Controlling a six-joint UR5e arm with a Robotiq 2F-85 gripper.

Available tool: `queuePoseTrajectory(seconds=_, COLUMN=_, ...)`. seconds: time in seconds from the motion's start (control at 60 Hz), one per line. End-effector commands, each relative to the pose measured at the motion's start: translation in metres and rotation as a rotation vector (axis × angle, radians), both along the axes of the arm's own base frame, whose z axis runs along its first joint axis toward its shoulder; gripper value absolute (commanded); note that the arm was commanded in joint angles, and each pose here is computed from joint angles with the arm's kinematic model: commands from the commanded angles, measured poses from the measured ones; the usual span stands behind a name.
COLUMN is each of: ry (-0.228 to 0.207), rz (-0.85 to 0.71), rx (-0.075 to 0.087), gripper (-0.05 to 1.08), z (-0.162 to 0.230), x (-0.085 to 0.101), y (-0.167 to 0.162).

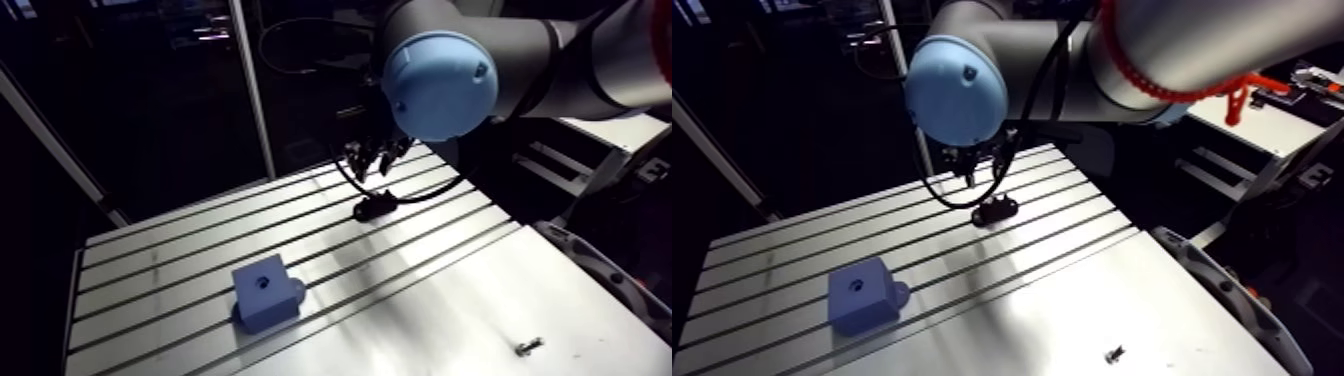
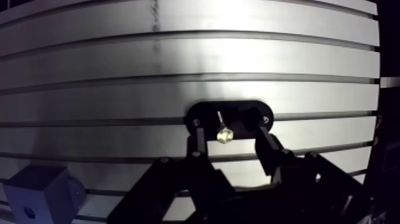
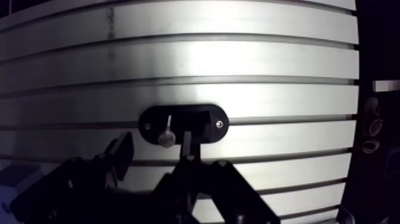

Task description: Pick up the M10 bolt and insert it into the hex recess until seated.

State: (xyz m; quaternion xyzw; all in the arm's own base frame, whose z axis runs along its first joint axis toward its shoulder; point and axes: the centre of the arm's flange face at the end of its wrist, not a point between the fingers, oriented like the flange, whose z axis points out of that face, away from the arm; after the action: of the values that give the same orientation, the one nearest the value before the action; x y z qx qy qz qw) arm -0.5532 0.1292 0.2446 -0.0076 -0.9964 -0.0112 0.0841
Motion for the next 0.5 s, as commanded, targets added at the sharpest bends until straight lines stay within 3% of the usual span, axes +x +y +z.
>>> queuePoseTrajectory(seconds=0.017, ry=-0.008, rz=-0.012, rx=-0.017, gripper=0.47, z=-0.008, x=0.002, y=0.006)
queuePoseTrajectory(seconds=0.3, ry=-0.023, rz=-0.009, rx=-0.022, gripper=0.47, z=-0.017, x=0.003, y=0.005)
queuePoseTrajectory(seconds=0.5, ry=0.006, rz=-0.005, rx=-0.01, gripper=0.48, z=-0.021, x=0.003, y=0.004)
